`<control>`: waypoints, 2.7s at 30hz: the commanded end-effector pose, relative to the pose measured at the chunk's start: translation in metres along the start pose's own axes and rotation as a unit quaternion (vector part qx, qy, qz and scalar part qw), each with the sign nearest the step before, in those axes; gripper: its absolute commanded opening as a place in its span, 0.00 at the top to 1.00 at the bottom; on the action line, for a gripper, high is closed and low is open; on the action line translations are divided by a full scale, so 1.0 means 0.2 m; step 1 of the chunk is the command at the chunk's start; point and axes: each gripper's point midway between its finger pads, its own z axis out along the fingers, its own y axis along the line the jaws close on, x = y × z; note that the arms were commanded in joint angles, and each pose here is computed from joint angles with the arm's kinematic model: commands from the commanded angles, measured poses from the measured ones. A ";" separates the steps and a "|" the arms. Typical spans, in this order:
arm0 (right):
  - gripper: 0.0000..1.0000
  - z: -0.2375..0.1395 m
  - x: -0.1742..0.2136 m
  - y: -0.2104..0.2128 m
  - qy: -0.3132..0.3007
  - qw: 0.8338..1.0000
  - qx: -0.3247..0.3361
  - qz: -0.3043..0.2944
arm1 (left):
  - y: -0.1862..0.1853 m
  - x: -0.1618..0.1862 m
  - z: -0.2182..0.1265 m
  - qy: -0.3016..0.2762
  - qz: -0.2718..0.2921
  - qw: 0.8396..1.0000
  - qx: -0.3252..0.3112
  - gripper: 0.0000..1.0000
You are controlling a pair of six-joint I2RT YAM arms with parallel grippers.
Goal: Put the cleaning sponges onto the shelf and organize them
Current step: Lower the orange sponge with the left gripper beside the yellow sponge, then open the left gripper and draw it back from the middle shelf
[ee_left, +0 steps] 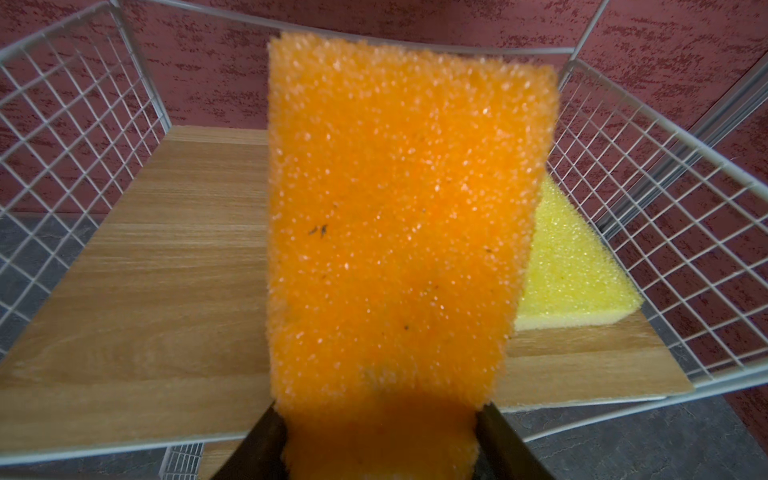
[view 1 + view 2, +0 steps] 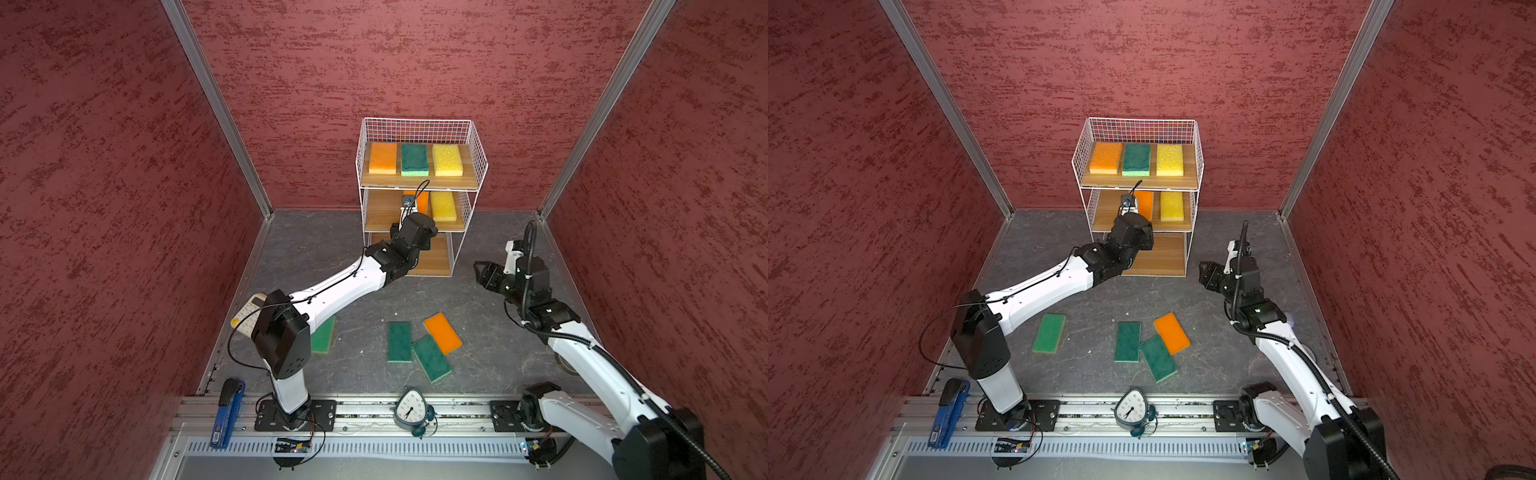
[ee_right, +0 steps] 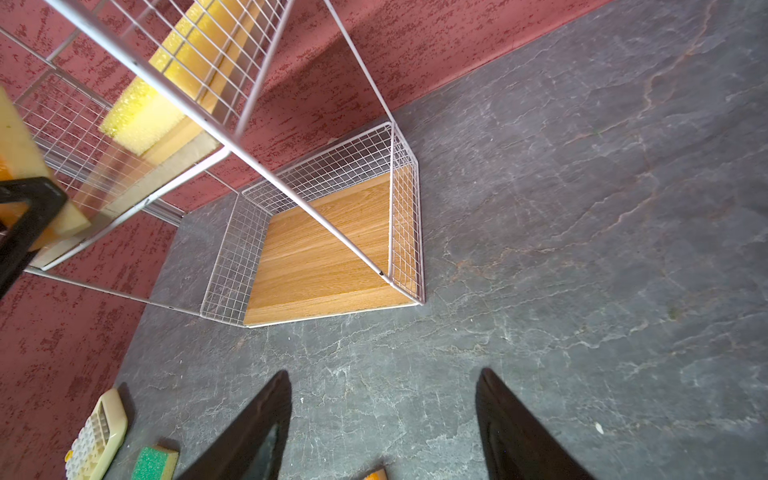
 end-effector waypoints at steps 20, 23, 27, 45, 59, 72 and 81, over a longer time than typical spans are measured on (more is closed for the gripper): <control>0.29 -0.01 -0.03 0.02 -0.016 1.000 -0.016 0.003 | 0.01 -0.06 0.12 -0.021 -0.024 0.999 -0.013 0.40; 0.29 -0.02 -0.03 0.03 -0.016 1.000 -0.017 0.003 | 0.01 -0.06 0.13 -0.021 -0.025 0.999 -0.016 0.40; 0.29 -0.02 -0.02 0.02 -0.015 1.000 -0.017 0.004 | 0.04 -0.05 0.16 -0.010 -0.031 0.999 -0.028 0.37; 0.29 -0.02 -0.02 0.02 -0.017 1.000 -0.019 0.006 | 0.01 -0.02 0.15 0.000 -0.022 0.999 -0.033 0.24; 0.29 -0.02 -0.02 0.01 -0.016 1.000 -0.014 0.005 | 0.03 -0.03 0.12 -0.003 -0.027 0.999 -0.028 0.24; 0.29 -0.03 -0.03 0.01 -0.019 1.000 -0.013 0.002 | 0.05 0.03 0.18 0.013 -0.029 0.999 -0.006 0.31; 0.29 -0.03 -0.03 0.02 -0.020 1.000 -0.013 0.002 | 0.05 0.04 0.18 0.005 -0.023 1.000 -0.018 0.37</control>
